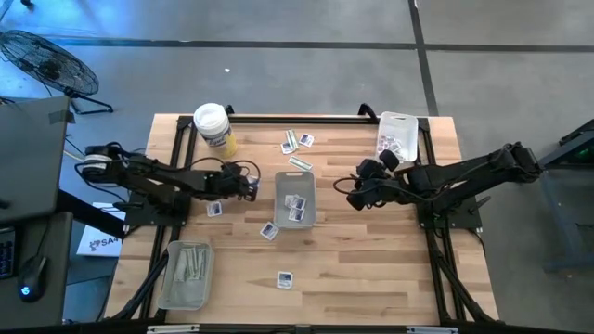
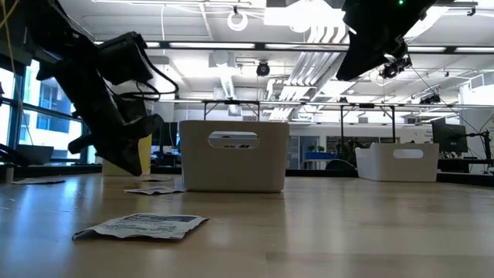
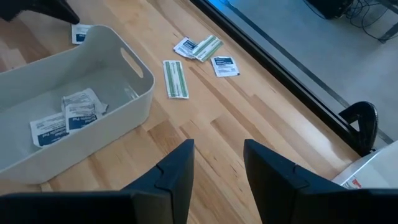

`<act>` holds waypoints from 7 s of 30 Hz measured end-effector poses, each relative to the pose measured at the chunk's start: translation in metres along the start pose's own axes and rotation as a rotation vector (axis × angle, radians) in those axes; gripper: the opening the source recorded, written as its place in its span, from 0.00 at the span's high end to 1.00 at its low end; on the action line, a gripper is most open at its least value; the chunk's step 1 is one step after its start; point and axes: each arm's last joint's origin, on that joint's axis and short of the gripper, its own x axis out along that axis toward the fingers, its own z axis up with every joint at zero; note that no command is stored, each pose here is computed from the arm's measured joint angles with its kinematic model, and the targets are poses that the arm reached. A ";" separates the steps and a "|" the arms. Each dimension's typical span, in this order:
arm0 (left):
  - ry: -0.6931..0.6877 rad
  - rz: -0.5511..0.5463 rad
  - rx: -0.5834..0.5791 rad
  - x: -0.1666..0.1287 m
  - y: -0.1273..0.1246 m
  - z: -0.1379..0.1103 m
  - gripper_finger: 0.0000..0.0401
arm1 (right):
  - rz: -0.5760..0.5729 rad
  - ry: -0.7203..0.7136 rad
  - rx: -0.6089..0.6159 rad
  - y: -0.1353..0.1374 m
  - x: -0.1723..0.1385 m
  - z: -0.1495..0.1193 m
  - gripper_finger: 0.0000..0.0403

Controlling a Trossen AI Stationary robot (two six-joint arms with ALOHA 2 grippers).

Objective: Pick & Place First Aid Supplies
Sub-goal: Put the blue pad into the middle gray bin

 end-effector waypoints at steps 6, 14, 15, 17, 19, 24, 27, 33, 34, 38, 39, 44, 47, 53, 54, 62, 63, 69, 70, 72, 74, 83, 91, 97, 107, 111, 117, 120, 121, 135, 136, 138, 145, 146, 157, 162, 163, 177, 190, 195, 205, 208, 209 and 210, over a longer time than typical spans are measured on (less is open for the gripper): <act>-0.010 -0.012 0.059 -0.015 0.005 0.006 1.00 | 0.000 0.000 0.000 0.000 0.000 0.000 0.67; 0.054 -0.143 0.333 -0.026 0.004 0.009 0.97 | 0.000 -0.001 -0.010 0.000 0.000 0.000 0.67; 0.063 -0.153 0.388 -0.026 0.004 0.008 0.95 | 0.000 -0.001 -0.010 0.000 0.000 0.000 0.67; 0.065 -0.166 0.526 -0.026 0.004 0.008 0.89 | 0.002 -0.004 -0.014 0.000 0.000 0.001 0.67; 0.066 -0.177 0.689 -0.026 0.005 0.007 0.82 | 0.003 -0.004 -0.014 0.000 0.000 0.001 0.67; 0.015 -0.156 1.046 -0.026 0.005 0.008 0.67 | 0.010 -0.005 -0.010 0.001 0.000 0.001 0.67; 0.007 -0.124 1.165 -0.024 0.006 0.008 0.65 | 0.011 -0.007 -0.008 0.001 0.000 0.001 0.67; 0.010 -0.058 1.374 -0.015 0.004 0.004 0.64 | 0.011 -0.007 -0.016 0.001 0.000 0.001 0.67; 0.007 -0.037 1.398 -0.012 0.004 0.004 0.64 | 0.011 -0.007 -0.016 0.001 0.000 0.001 0.67; 0.032 -0.002 1.495 -0.004 0.003 0.000 0.64 | 0.016 -0.004 -0.016 0.001 0.000 0.001 0.67; 0.039 0.000 1.520 -0.002 0.003 -0.001 0.64 | 0.017 -0.003 -0.016 0.001 0.000 0.001 0.67; 0.040 0.017 1.601 0.004 0.001 -0.003 0.64 | 0.017 -0.003 -0.016 0.001 0.000 0.001 0.67; 0.030 0.010 1.653 0.004 0.000 -0.003 0.64 | 0.018 -0.003 -0.019 0.001 0.000 0.001 0.67; 0.024 0.009 1.719 0.004 0.000 -0.003 0.64 | 0.017 -0.003 -0.024 0.001 0.000 0.001 0.67; 0.020 0.010 1.718 0.004 -0.001 -0.002 0.64 | 0.016 -0.003 -0.024 0.001 0.000 0.001 0.67; 0.016 0.010 1.737 0.009 -0.002 -0.004 0.74 | 0.020 -0.003 -0.022 0.001 0.000 0.001 0.67; 0.020 0.010 1.739 0.010 -0.002 -0.005 0.76 | 0.021 -0.003 -0.022 0.001 0.000 0.001 0.67; 0.013 0.023 1.737 0.017 -0.005 -0.007 0.90 | 0.028 -0.004 -0.018 0.002 0.000 0.001 0.67; 0.006 0.026 1.734 0.018 -0.005 -0.007 0.93 | 0.029 -0.003 -0.019 0.002 0.000 0.001 0.67; -0.009 0.032 1.727 0.019 -0.006 -0.007 0.98 | 0.029 -0.003 -0.018 0.002 0.000 0.001 0.67; -0.026 0.039 1.716 0.019 -0.007 -0.006 0.99 | 0.032 -0.002 -0.018 0.002 0.000 0.001 0.67; -0.134 0.106 1.721 0.003 -0.034 -0.001 1.00 | 0.076 0.025 -0.020 0.003 0.000 0.001 0.67; -0.096 0.180 1.778 -0.044 -0.063 -0.005 1.00 | 0.118 0.015 -0.060 0.012 -0.009 -0.005 0.67; -0.125 0.211 1.706 -0.093 -0.081 0.005 1.00 | 0.166 -0.025 -0.057 0.025 -0.023 -0.011 0.67; -0.334 0.034 1.648 -0.087 -0.131 0.011 1.00 | 0.355 -0.116 -0.064 0.049 -0.015 -0.036 0.67; -0.257 -0.032 1.638 -0.065 -0.145 0.016 1.00 | 0.421 -0.113 -0.049 0.051 -0.010 -0.047 0.67; -0.147 -0.116 1.643 -0.044 -0.163 0.018 1.00 | 0.436 -0.080 -0.076 0.050 -0.007 -0.055 0.67; -0.106 -0.104 1.671 -0.039 -0.166 0.014 1.00 | 0.439 -0.081 -0.076 0.051 -0.008 -0.055 0.67; -0.107 -0.118 1.667 -0.038 -0.168 0.014 1.00 | 0.440 -0.081 -0.076 0.051 -0.008 -0.055 0.67; -0.087 -0.086 1.666 -0.039 -0.164 0.012 0.78 | 0.459 -0.070 -0.073 0.051 -0.008 -0.055 0.67; -0.084 -0.081 1.674 -0.043 -0.163 0.012 0.76 | 0.460 -0.068 -0.075 0.051 -0.008 -0.055 0.67; -0.074 -0.087 1.677 -0.056 -0.159 0.010 0.75 | 0.470 -0.063 -0.074 0.051 -0.008 -0.055 0.67; 0.027 -0.273 1.482 -0.113 -0.148 -0.022 0.77 | 0.498 -0.078 -0.083 0.054 -0.011 -0.055 0.67; 0.047 -0.298 1.458 -0.117 -0.147 -0.031 0.77 | 0.504 -0.096 -0.093 0.056 -0.013 -0.055 0.67; -0.012 -0.359 1.277 -0.094 -0.118 -0.094 0.81 | 0.592 -0.141 -0.176 0.097 -0.007 -0.074 0.67; -0.071 -0.362 1.198 -0.074 -0.108 -0.094 0.81 | 0.634 -0.134 -0.241 0.123 0.008 -0.096 0.67; -0.076 -0.347 1.193 -0.070 -0.105 -0.093 0.81 | 0.641 -0.136 -0.249 0.128 0.011 -0.099 0.67; -0.080 -0.458 1.156 -0.037 -0.107 -0.112 0.81 | 0.671 -0.179 -0.462 0.184 0.048 -0.115 0.67; -0.104 -0.663 1.194 -0.035 -0.120 -0.119 0.81 | 0.588 -0.279 -0.744 0.211 0.077 -0.104 0.67; -0.072 -0.787 1.248 -0.041 -0.126 -0.119 0.81 | 0.556 -0.301 -0.820 0.221 0.086 -0.098 0.67; -0.023 -0.691 1.240 -0.063 -0.122 -0.102 0.81 | 0.539 -0.301 -0.968 0.239 0.083 -0.089 0.67; 0.040 -0.651 1.207 -0.061 -0.115 -0.106 0.81 | 0.552 -0.310 -0.998 0.240 0.082 -0.086 0.67; 0.054 -0.637 1.204 -0.058 -0.114 -0.109 0.81 | 0.569 -0.316 -0.993 0.242 0.082 -0.084 0.67; 0.056 -0.631 1.201 -0.055 -0.114 -0.112 0.81 | 0.574 -0.320 -0.988 0.242 0.082 -0.083 0.67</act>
